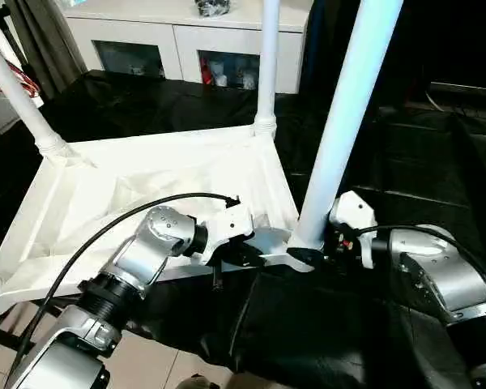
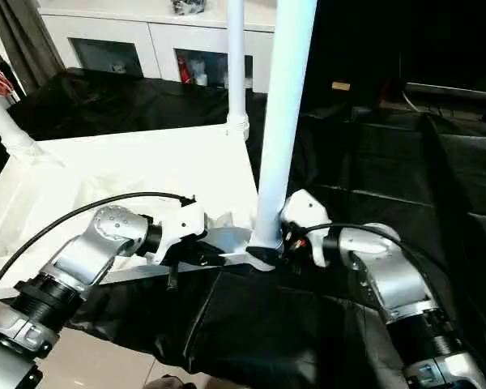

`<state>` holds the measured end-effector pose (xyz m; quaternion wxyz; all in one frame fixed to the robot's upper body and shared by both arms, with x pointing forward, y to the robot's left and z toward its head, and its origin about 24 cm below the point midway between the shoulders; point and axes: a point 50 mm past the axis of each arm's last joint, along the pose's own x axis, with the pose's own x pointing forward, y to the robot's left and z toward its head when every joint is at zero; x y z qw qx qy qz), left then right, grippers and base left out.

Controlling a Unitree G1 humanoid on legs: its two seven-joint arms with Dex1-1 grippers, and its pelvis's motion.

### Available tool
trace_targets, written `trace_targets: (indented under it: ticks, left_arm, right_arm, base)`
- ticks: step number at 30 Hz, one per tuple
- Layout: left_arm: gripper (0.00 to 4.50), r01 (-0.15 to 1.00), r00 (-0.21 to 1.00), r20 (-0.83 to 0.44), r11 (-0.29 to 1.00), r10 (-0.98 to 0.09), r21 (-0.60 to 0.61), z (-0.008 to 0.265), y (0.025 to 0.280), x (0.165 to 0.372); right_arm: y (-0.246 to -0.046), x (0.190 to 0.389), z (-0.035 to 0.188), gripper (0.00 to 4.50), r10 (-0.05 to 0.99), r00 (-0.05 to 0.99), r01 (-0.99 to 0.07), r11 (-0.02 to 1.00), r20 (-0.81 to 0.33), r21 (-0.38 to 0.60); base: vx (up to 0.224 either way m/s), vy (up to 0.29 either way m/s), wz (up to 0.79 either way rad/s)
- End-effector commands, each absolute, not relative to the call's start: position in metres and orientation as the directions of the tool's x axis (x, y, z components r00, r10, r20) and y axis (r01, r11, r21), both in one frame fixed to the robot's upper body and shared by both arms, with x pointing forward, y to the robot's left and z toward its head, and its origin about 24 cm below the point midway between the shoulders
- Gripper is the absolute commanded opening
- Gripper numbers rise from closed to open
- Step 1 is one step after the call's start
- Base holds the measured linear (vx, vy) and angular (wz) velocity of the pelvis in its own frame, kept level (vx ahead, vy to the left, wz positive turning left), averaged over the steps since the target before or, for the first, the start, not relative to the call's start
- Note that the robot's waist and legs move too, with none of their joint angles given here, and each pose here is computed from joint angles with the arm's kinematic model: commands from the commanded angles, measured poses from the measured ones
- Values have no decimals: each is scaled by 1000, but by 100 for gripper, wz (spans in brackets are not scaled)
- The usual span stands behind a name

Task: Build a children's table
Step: Insert table leg to table base

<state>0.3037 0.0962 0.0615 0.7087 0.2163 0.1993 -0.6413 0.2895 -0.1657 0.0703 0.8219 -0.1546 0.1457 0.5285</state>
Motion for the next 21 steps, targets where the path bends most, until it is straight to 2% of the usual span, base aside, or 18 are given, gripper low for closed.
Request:
trace_targets:
  ticks: [1,4,6,17,19,21]
  left_arm:
    - [0,997,45,-532,2,-845,81,72,89,299]
    - [0,997,44,-535,1,-844,79,71,90,299]
    - [0,997,45,-536,4,-843,77,70,90,299]
    - [0,997,72,-540,45,-838,63,67,91,300]
    - [0,987,158,-533,141,-831,74,66,88,309]
    - [0,951,303,-522,291,-797,108,66,83,325]
  right_arm:
    - [-167,290,74,322,814,401,-914,389,-420,-117]
    - [-166,290,73,309,817,392,-917,383,-423,-110]
    - [-165,290,73,283,818,389,-918,380,-424,-108]
    - [-162,288,67,272,827,374,-921,383,-420,-67]
    - [-160,292,61,272,810,431,-890,455,-397,-37]
    - [-157,304,50,272,727,569,-791,612,-384,-14]
  base:
    - [0,0,0]
    - [0,0,0]
    - [0,0,0]
    - [0,0,0]
    - [0,0,0]
    - [0,0,0]
